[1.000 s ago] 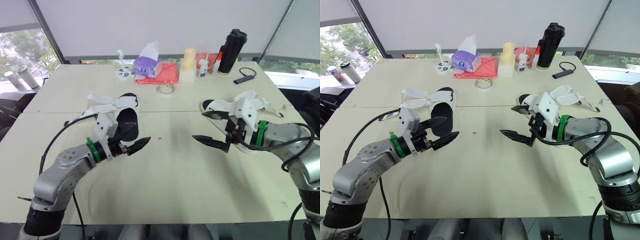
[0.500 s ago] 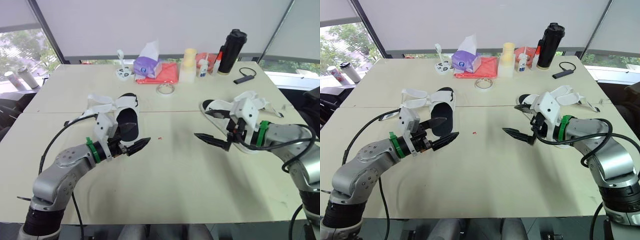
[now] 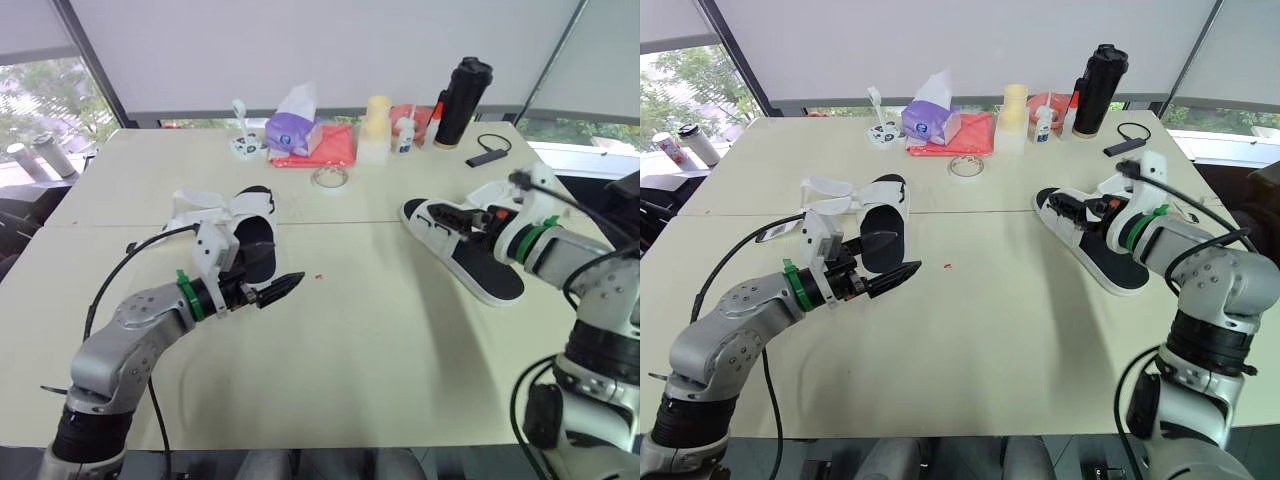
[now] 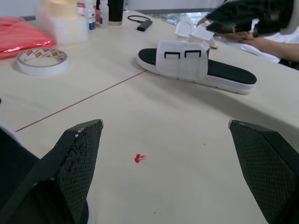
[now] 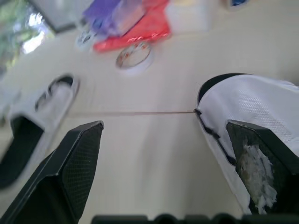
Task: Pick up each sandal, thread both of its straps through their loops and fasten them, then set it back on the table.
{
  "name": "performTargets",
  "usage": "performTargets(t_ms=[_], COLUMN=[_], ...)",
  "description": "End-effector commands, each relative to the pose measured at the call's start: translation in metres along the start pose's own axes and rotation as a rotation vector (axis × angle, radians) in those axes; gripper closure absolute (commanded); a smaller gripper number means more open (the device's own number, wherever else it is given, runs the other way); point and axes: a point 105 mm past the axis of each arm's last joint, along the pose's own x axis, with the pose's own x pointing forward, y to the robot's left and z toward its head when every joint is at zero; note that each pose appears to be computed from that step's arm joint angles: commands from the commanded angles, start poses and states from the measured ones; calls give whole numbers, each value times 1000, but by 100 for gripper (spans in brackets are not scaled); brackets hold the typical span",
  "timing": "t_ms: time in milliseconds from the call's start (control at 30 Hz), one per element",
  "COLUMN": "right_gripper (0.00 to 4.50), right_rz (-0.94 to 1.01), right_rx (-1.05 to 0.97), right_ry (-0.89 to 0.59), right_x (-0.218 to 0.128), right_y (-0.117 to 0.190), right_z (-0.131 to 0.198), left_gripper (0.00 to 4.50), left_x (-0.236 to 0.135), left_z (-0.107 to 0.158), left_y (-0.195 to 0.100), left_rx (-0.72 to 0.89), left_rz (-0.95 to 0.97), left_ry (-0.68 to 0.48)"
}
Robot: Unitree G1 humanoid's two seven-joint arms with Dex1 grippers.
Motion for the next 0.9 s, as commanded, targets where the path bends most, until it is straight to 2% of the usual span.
performTargets(t_ms=[33,267,667,900], right_gripper=[4,4,4,4], right_rz=[-21,-7,-47,-21], right_rx=[137,381,587,694], right_ry=[-30,-39,47,39], right_x=[-6,-6,8,18], right_y=[-6,-14,-29,-34], right_z=[12,19,-18,-21], left_gripper=[0,0,0,0], left_x=[0,1,3,1], left_z=[9,12,14,17], left_y=[0,-1,-2,-2], left_rx=[43,70,79,81], left_rz=[-13,-31,-38,-16], left_ry=[-26,-29,-33,-49])
